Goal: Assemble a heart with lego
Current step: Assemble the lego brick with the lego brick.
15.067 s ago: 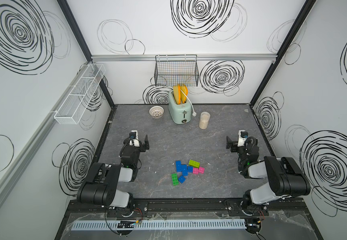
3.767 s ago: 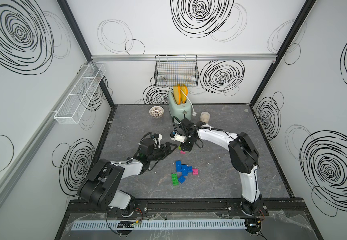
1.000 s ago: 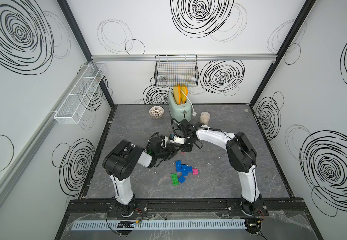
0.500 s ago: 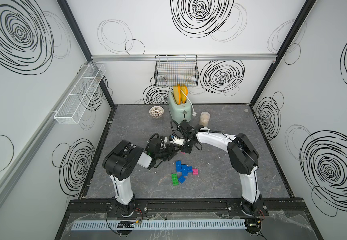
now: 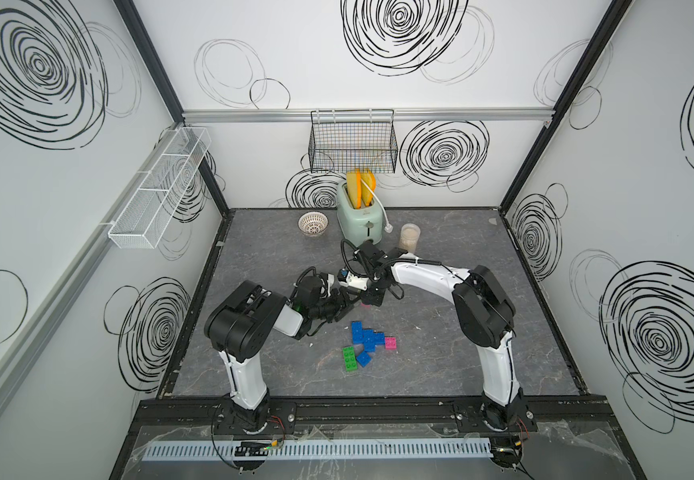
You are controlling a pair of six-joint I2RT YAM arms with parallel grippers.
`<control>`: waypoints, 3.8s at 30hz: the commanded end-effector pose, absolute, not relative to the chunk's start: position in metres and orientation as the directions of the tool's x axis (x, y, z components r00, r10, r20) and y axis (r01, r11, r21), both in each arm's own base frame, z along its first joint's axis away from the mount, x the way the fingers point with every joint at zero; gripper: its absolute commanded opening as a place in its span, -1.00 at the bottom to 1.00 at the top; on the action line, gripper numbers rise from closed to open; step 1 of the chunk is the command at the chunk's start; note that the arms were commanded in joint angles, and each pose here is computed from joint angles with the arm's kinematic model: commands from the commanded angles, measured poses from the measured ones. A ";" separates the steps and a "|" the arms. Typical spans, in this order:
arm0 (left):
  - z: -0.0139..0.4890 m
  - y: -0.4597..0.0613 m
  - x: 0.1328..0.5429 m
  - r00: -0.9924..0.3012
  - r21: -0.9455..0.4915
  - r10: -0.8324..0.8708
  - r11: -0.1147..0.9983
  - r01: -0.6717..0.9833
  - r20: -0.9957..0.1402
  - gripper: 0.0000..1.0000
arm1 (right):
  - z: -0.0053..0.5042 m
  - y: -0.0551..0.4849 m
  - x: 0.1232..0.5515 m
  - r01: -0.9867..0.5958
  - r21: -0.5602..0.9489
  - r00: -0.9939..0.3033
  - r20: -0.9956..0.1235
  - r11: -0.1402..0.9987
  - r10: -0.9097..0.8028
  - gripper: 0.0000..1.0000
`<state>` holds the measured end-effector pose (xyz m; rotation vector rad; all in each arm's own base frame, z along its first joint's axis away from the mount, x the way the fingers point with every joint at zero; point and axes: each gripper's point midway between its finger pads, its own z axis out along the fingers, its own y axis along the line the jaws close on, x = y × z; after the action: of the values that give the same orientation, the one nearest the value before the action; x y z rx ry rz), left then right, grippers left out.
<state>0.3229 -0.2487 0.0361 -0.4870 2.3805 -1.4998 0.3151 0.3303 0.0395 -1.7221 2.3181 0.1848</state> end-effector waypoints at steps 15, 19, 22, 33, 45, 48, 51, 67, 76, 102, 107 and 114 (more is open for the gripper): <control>0.013 -0.236 0.307 -0.903 -0.871 -0.429 0.438 -0.224 0.017 0.38 | 0.000 0.317 0.287 -0.952 0.087 -0.307 -0.188 0.295 -0.933 0.14; 0.015 -0.236 0.308 -0.903 -0.872 -0.430 0.436 -0.220 0.013 0.39 | 0.016 0.322 0.298 -0.947 0.081 -0.322 -0.254 0.312 -0.912 0.41; 0.018 -0.237 0.308 -0.904 -0.875 -0.428 0.433 -0.214 0.009 0.39 | 0.028 0.325 0.306 -0.942 0.077 -0.334 -0.292 0.326 -0.896 0.51; 0.028 -0.238 0.311 -0.907 -0.884 -0.421 0.430 -0.183 -0.017 0.45 | 0.053 0.321 0.328 -0.927 0.045 -0.363 -0.356 0.372 -0.861 0.58; 0.047 -0.242 0.317 -0.909 -0.912 -0.413 0.391 -0.126 -0.052 0.54 | 0.074 0.323 0.334 -0.929 0.038 -0.349 -0.420 0.368 -0.838 0.54; 0.048 -0.242 0.317 -0.910 -0.913 -0.412 0.388 -0.123 -0.052 0.54 | 0.069 0.322 0.331 -0.930 0.054 -0.354 -0.407 0.365 -0.842 0.48; 0.047 -0.242 0.317 -0.910 -0.913 -0.412 0.389 -0.125 -0.051 0.55 | 0.067 0.324 0.327 -0.931 0.070 -0.354 -0.402 0.358 -0.844 0.42; 0.047 -0.241 0.316 -0.909 -0.912 -0.415 0.388 -0.129 -0.048 0.55 | 0.059 0.326 0.310 -0.937 0.116 -0.349 -0.374 0.330 -0.859 0.35; 0.046 -0.239 0.315 -0.907 -0.911 -0.418 0.390 -0.134 -0.045 0.56 | 0.050 0.324 0.307 -0.935 0.126 -0.355 -0.355 0.332 -0.865 0.19; 0.039 -0.234 0.315 -0.902 -0.907 -0.430 0.392 -0.157 -0.030 0.56 | 0.037 0.319 0.307 -0.933 0.115 -0.359 -0.322 0.340 -0.876 -0.28; 0.037 -0.235 0.315 -0.903 -0.907 -0.429 0.390 -0.161 -0.025 0.56 | 0.034 0.317 0.306 -0.938 0.093 -0.346 -0.303 0.334 -0.888 -0.38; 0.036 -0.235 0.316 -0.904 -0.908 -0.428 0.386 -0.164 -0.018 0.56 | 0.040 0.319 0.303 -0.952 0.024 -0.298 -0.317 0.306 -0.900 -0.47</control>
<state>0.3179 -0.2392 0.0432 -0.4844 2.3863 -1.5223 0.3158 0.3263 0.0484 -1.6235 2.3327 0.3569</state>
